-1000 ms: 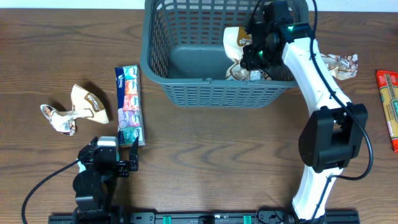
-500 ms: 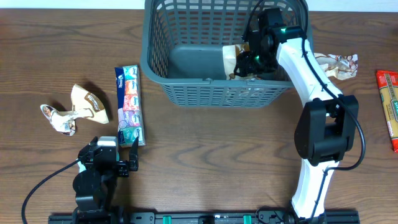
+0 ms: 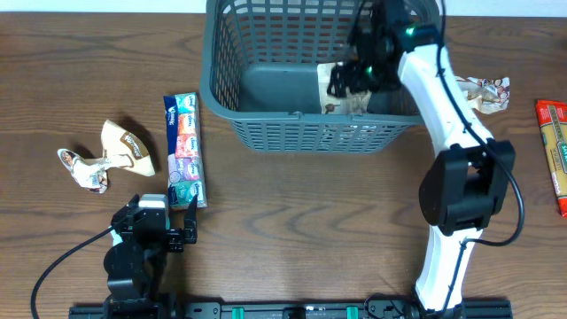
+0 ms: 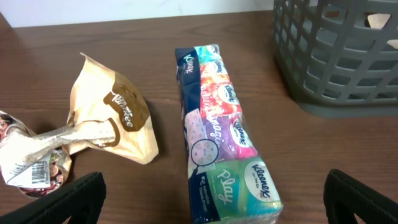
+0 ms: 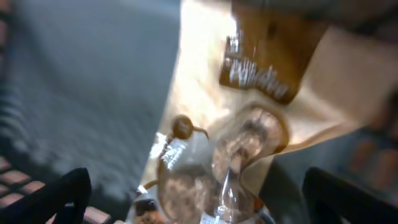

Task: Pack container
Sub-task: 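Lift the brown bag, carry it into the grey basket, release, then move the right gripper back and grasp the white mushroom bag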

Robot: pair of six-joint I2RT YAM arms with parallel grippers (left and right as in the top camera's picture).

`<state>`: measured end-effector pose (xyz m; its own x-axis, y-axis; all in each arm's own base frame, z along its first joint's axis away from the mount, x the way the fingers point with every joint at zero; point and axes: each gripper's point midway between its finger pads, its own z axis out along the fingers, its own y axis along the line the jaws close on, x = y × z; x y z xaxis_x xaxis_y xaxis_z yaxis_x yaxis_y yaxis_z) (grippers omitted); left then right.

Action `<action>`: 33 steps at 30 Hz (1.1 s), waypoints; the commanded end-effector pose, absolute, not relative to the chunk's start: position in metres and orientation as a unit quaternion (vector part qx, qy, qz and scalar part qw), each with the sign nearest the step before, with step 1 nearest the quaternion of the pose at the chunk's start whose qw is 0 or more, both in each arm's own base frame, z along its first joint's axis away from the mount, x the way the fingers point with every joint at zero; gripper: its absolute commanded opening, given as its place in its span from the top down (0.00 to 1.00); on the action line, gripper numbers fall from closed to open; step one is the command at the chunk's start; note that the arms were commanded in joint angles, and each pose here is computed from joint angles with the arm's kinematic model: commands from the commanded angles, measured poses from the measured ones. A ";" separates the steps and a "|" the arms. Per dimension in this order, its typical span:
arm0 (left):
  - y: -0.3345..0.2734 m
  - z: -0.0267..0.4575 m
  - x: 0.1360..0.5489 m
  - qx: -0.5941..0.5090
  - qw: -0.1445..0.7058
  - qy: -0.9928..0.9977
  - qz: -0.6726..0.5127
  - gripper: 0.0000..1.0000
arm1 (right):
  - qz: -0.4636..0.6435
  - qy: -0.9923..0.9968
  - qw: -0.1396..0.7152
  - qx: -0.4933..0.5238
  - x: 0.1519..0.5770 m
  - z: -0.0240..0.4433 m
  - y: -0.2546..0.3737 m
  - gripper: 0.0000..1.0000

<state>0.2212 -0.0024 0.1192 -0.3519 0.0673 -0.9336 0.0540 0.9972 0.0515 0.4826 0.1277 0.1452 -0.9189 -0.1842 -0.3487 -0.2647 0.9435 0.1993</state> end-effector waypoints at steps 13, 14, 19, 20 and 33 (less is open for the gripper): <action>-0.002 0.110 0.220 0.031 0.558 0.829 0.000 0.01 | 0.149 0.847 0.507 -0.054 0.486 0.451 0.096 0.01; -0.002 0.110 0.220 0.031 0.558 0.829 0.000 0.01 | 0.146 0.839 0.520 -0.063 0.478 0.463 0.090 0.01; -0.002 0.110 0.220 0.031 0.558 0.829 0.000 0.01 | 0.082 0.844 0.528 -0.056 0.443 0.479 0.048 0.01; -0.002 0.110 0.220 0.031 0.558 0.829 0.000 0.01 | 0.073 0.847 0.525 -0.046 0.439 0.479 0.039 0.01; -0.002 0.110 0.220 0.031 0.558 0.829 0.000 0.01 | -0.077 0.725 0.486 0.482 0.407 0.447 -0.138 0.01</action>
